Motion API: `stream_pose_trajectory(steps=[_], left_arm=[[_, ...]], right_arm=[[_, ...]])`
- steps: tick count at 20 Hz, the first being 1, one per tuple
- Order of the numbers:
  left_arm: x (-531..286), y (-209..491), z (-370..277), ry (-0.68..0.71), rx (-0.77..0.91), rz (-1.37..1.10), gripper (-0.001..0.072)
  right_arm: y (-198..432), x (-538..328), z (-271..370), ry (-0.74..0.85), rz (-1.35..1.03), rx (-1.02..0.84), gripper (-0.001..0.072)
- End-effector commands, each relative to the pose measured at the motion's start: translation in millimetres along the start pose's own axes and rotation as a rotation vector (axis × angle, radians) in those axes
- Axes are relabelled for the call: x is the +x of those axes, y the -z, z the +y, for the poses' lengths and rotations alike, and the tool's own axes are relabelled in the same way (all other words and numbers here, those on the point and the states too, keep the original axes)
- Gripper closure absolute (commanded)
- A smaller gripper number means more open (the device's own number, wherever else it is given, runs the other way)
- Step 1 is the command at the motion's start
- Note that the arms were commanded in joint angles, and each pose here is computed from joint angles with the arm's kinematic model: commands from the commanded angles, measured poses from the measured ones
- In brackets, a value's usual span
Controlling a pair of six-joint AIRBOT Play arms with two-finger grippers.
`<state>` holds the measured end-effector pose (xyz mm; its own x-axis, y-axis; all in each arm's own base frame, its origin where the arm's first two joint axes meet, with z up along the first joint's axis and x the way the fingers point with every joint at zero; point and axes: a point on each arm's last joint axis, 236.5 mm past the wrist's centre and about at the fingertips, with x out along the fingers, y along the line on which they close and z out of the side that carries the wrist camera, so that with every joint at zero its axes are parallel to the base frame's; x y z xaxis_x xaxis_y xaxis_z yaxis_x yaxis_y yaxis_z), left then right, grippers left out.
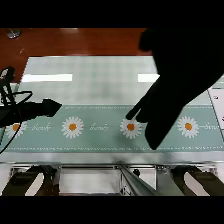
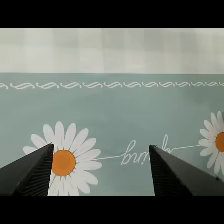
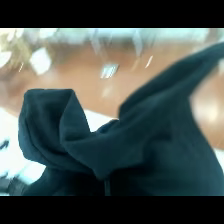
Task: Fold the shirts.
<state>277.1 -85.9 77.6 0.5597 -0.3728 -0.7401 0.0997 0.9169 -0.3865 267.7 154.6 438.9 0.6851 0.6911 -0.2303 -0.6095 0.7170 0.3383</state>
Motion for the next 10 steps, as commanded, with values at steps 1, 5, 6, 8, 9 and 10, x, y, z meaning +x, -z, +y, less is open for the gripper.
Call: stream_pose_trajectory(steps=[1,5,6,8,9,10], left_arm=[[7.6,-5.1,4.5,-0.007,-0.012,-0.005,0.0004],[8.9,-5.1,5.2,-0.009,-0.013,-0.003,0.0004],[8.9,-5.2,5.2,-0.009,-0.013,-0.003,0.0004],[8.9,-5.1,5.2,-0.009,-0.014,-0.003,0.0004],[8.9,-5.1,5.2,-0.008,-0.014,-0.003,0.0005],[8.9,-5.0,5.2,-0.009,-0.014,-0.002,0.0005]], right_arm=[[67.3,39.7,2.0,-0.113,0.221,0.099,0.0687],[193.5,132.3,23.6,-0.147,0.473,0.123,0.0687],[234.3,154.7,26.9,-0.127,0.551,0.128,0.0686],[307.4,194.8,34.5,-0.094,0.68,0.146,0.0686],[339.3,211.2,42.5,-0.098,0.745,0.159,0.0686],[371.2,226.5,54.4,-0.114,0.805,0.182,0.0686]])
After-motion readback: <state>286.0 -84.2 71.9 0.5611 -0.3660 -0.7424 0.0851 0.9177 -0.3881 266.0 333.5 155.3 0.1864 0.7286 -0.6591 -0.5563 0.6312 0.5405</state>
